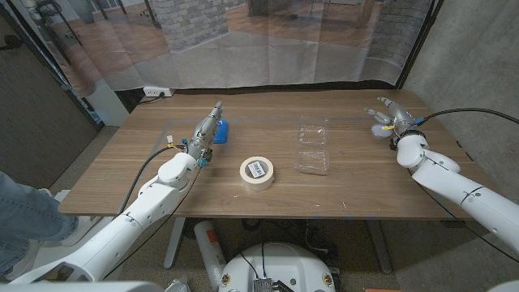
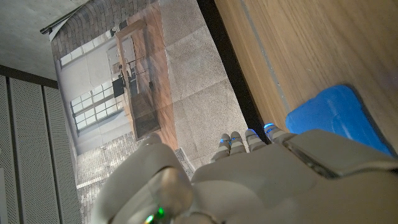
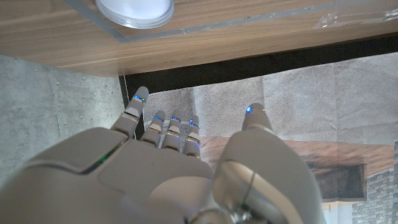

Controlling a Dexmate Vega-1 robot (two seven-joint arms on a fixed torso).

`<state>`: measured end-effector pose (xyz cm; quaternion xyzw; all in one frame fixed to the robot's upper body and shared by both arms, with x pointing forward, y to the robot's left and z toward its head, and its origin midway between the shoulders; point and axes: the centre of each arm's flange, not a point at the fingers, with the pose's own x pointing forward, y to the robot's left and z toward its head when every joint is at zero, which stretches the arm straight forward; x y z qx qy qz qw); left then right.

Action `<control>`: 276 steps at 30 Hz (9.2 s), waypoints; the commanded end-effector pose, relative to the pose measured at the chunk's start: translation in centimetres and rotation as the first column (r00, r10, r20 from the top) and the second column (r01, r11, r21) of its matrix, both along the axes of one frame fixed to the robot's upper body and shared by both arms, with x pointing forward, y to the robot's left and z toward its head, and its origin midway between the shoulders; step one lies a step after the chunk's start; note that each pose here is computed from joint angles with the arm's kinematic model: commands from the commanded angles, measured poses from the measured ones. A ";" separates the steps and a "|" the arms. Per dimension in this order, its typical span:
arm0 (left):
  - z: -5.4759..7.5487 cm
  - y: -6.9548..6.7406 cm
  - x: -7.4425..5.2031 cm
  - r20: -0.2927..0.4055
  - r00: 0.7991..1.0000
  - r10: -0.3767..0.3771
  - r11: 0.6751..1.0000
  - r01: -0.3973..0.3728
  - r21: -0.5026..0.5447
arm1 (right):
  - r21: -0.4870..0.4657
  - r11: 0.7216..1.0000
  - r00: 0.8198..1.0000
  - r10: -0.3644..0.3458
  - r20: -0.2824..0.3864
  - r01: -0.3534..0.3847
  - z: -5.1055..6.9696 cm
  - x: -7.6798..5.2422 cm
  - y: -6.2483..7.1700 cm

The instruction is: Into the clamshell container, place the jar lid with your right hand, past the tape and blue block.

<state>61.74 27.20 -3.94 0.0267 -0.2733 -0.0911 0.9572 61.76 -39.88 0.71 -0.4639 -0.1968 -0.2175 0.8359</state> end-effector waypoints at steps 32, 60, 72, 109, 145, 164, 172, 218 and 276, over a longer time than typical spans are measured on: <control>0.4 0.3 -0.6 0.016 1.000 0.010 1.000 -0.010 0.002 | -0.055 0.996 0.991 -0.076 -0.111 0.071 0.7 0.3 -0.2; 0.4 0.3 -0.2 0.015 1.000 -0.003 1.000 0.003 0.002 | -0.068 0.990 0.978 -0.129 -0.162 0.120 0.2 1.1 -0.3; 0.3 0.6 -0.4 0.012 1.000 0.004 1.000 -0.004 0.003 | -0.077 0.989 0.973 -0.139 -0.185 0.126 0.2 1.7 -0.3; 0.0 0.7 -0.5 0.011 1.000 0.007 1.000 -0.007 -0.006 | -0.129 0.979 0.935 -0.188 -0.300 0.156 0.3 3.3 -0.7; -1.1 0.9 -0.4 0.003 1.000 0.000 1.000 0.000 -0.017 | -0.180 0.967 0.873 -0.244 -0.423 0.183 1.2 3.9 -0.8; -1.0 0.7 -0.2 -0.002 1.000 -0.001 1.000 0.001 -0.015 | -0.179 0.966 0.851 -0.252 -0.462 0.188 1.5 4.7 -0.8; -1.4 0.6 -0.1 -0.015 1.000 -0.001 1.000 0.000 -0.018 | -0.181 0.966 0.842 -0.250 -0.479 0.185 1.1 5.2 -0.8; -1.5 0.2 0.7 -0.047 0.999 -0.005 1.000 0.005 0.004 | -0.158 0.966 0.812 -0.258 -0.523 0.205 -0.2 6.8 -1.7; -1.6 -0.9 2.0 -0.068 0.997 -0.027 1.000 0.028 0.007 | -0.132 0.959 0.791 -0.282 -0.543 0.251 -2.2 7.8 -2.0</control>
